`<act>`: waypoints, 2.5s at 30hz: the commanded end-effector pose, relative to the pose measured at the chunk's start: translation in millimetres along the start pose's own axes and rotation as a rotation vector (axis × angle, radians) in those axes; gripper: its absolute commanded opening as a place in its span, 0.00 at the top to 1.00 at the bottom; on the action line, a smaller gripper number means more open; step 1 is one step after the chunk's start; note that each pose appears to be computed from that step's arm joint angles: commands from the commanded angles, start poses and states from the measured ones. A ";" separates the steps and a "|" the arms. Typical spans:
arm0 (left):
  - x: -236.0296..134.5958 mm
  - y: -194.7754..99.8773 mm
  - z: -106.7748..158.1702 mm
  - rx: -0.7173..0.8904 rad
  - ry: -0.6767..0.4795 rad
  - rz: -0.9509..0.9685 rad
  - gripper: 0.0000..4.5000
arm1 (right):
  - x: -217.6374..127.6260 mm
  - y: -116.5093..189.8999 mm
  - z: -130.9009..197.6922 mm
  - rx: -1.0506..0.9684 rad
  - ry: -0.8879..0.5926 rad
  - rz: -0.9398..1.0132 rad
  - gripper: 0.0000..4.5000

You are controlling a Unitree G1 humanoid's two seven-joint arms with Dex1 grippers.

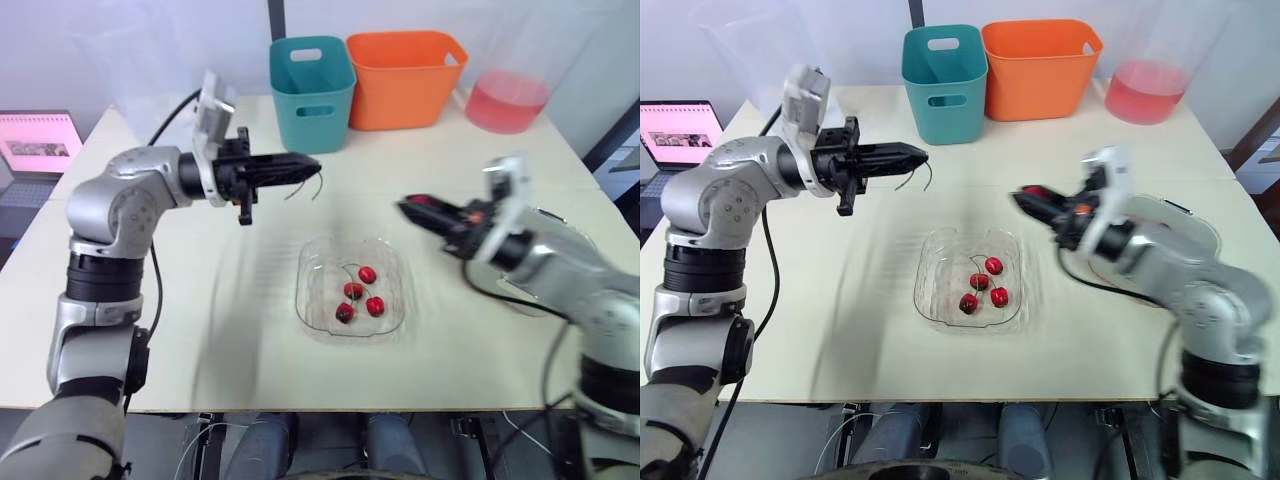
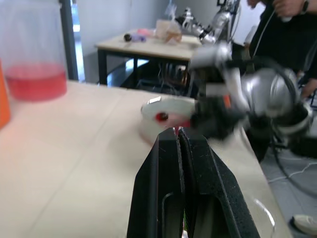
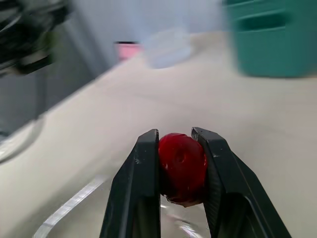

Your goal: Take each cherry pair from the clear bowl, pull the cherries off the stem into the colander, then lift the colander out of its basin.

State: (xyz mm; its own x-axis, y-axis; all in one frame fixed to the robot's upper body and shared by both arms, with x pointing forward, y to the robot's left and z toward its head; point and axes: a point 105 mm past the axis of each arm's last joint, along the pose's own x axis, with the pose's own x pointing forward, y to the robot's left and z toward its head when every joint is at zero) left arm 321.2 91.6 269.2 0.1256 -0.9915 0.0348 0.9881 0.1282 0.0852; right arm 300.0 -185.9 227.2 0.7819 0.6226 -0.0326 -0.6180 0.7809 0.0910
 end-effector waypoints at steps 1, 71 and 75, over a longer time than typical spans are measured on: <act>-0.8 -4.4 3.1 0.056 0.009 -0.019 1.00 | -38.6 -44.3 18.8 -0.129 -0.011 -0.188 0.87; -190.6 -5.6 -122.6 -0.472 0.058 0.913 0.01 | 66.1 142.3 -20.5 -0.384 0.166 0.680 0.00; -189.9 -7.0 -109.3 -0.325 0.189 0.870 0.01 | 62.4 121.7 -16.4 -0.347 0.148 0.593 0.00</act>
State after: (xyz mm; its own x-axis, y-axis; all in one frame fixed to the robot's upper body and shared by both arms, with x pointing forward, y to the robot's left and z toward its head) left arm 299.7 279.3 132.3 0.8182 -0.5232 -0.2383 0.4569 0.8434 -0.2828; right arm 268.2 -41.8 206.9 0.2518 0.9325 -0.2589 -0.9637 0.2171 -0.1552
